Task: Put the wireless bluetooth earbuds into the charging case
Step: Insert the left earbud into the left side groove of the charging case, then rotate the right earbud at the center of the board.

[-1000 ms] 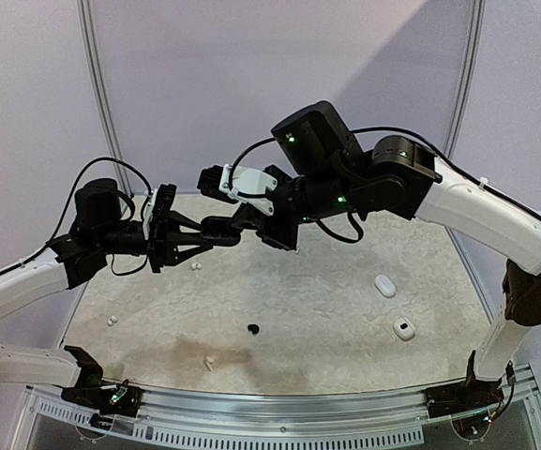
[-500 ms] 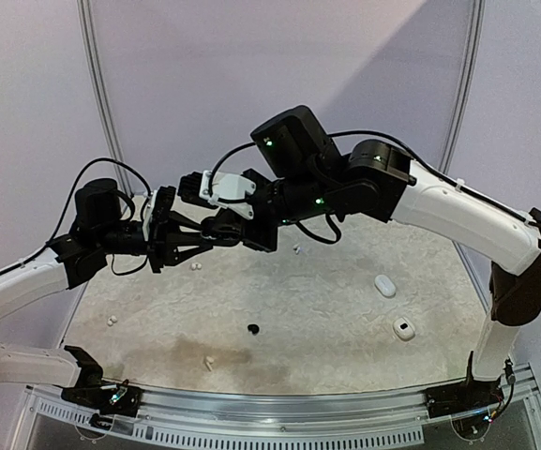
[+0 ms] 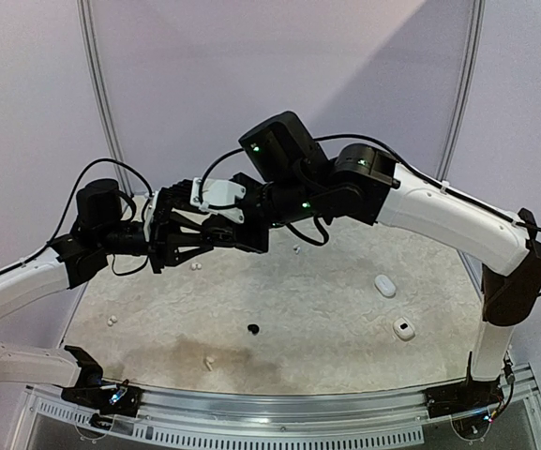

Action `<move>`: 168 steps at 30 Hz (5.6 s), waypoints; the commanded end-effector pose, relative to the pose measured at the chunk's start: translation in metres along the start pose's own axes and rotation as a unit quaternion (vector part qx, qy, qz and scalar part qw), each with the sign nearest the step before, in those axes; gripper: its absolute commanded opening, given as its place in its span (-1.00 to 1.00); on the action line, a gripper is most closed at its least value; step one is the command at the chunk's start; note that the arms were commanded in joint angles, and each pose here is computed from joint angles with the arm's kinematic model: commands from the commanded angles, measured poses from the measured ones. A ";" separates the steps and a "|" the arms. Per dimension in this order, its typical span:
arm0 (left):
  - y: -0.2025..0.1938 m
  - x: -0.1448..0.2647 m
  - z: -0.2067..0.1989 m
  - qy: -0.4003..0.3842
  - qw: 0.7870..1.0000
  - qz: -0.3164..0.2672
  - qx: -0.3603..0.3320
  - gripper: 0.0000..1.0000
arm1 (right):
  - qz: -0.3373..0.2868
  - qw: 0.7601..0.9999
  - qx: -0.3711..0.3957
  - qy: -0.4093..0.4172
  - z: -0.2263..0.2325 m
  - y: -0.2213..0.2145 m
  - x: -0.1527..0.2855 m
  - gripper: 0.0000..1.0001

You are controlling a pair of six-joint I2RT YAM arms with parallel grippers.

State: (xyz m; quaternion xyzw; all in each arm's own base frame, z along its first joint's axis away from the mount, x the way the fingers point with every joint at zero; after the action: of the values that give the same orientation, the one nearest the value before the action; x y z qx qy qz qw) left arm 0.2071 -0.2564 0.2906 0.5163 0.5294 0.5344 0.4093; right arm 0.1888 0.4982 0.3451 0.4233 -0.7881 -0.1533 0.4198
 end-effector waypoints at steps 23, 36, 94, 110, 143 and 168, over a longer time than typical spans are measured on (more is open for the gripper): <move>0.007 -0.003 -0.005 -0.011 1.000 -0.006 -0.014 -1.00 | 0.082 0.996 0.026 0.025 0.015 -0.025 -0.026 -1.00; 0.006 -0.002 -0.006 -0.007 1.000 -0.007 -0.016 -1.00 | 0.119 0.992 0.025 0.020 0.018 -0.041 -0.034 -0.71; -0.041 0.071 -0.002 0.174 0.969 -0.052 0.165 -1.00 | 0.291 0.799 -0.524 0.048 0.119 -0.200 -0.108 -0.33; -0.045 0.063 -0.068 -0.013 0.999 -0.013 0.030 -1.00 | 0.305 0.790 -0.529 0.064 0.153 -0.213 -0.112 -0.34; -0.062 0.067 -0.094 -0.089 0.993 0.058 -0.044 -1.00 | 0.102 0.959 0.061 0.259 0.164 -0.184 -0.106 0.62; -0.085 0.065 -0.103 -0.172 0.975 0.078 -0.117 -1.00 | 0.086 0.938 0.138 0.307 0.174 -0.190 -0.125 0.61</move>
State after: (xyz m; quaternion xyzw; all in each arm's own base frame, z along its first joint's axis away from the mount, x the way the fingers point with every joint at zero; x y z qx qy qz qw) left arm 0.0943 -0.1992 0.2217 0.5878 0.3584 0.5287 0.4965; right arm 0.1932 0.4611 0.0711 0.4250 -0.6809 0.1167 0.5849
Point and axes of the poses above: each gripper's point midway between its finger pads, its own x axis back along the fingers, its own z axis along the line the jaws close on, y = z × x, the point moved 2 cm from there along x, back along the fingers, and after that the axes turned 14 degrees about x, right-handed, at the moved point
